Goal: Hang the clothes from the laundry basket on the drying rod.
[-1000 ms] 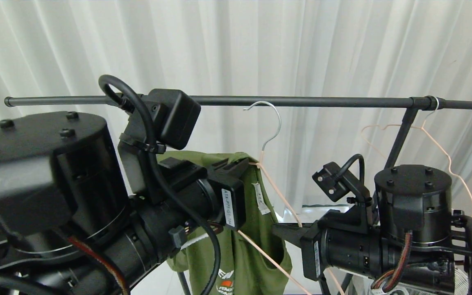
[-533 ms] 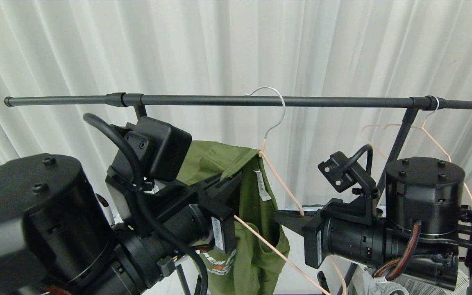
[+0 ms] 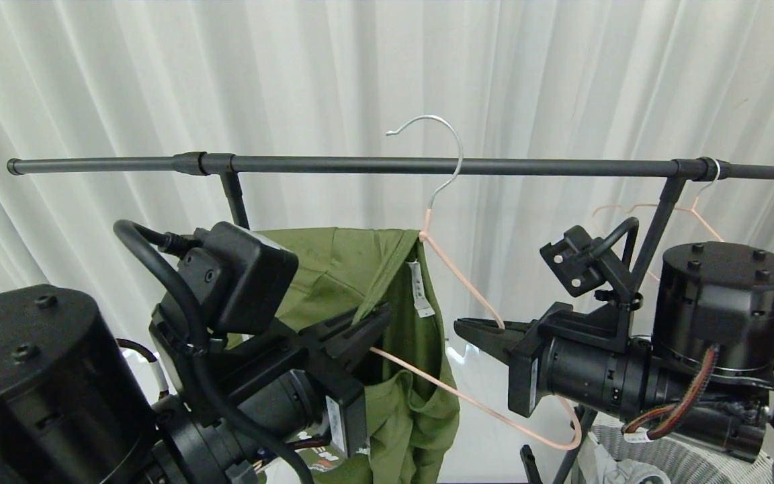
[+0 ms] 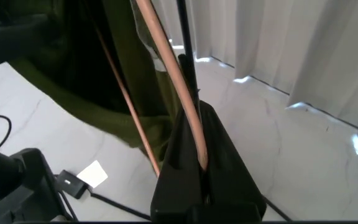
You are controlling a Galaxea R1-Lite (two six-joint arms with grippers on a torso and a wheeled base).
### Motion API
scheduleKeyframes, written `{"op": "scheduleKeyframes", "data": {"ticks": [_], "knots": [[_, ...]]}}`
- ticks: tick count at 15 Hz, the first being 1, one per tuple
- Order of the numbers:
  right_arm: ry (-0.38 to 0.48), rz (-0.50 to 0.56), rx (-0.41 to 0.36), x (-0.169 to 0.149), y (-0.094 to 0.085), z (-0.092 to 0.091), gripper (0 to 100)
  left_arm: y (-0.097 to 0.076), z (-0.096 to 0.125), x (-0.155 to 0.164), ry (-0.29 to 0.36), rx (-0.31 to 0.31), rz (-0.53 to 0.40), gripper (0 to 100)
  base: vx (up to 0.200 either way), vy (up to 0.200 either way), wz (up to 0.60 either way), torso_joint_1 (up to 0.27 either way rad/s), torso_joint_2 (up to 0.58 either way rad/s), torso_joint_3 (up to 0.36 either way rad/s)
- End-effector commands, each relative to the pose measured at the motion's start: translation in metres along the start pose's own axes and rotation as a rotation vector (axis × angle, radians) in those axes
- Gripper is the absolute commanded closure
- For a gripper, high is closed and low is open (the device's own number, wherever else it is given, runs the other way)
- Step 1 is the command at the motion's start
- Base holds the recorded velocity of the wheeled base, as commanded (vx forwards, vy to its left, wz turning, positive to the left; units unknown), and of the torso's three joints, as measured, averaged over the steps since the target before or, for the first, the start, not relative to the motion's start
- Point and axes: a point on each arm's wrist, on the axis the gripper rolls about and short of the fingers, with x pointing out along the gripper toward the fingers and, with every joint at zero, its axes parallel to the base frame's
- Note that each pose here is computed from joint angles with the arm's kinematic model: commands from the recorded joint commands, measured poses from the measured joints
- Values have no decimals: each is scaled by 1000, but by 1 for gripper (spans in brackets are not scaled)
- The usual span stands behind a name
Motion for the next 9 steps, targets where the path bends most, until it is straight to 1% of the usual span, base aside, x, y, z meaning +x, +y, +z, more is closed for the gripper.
{"op": "scheduleKeyframes", "data": {"ticks": [1,5,6,7,9], "knots": [[-15,6,-2,-4,1,4,100,0,0,0,-1,-2,0,0,0,0,0,0,0,0],[-47,10,-6,-11,3,11,100,2,1,0,-4,-2,9,0,0,0,0,0,0,0],[-54,10,-8,-15,3,12,100,5,0,1,-2,2,23,0,0,0,0,0,0,0],[-52,-3,-7,-18,0,11,100,10,-2,0,3,29,47,0,0,0,0,0,0,0],[-42,-50,-56,-23,-12,7,100,26,-11,-3,16,180,115,0,0,0,0,0,0,0]]}}
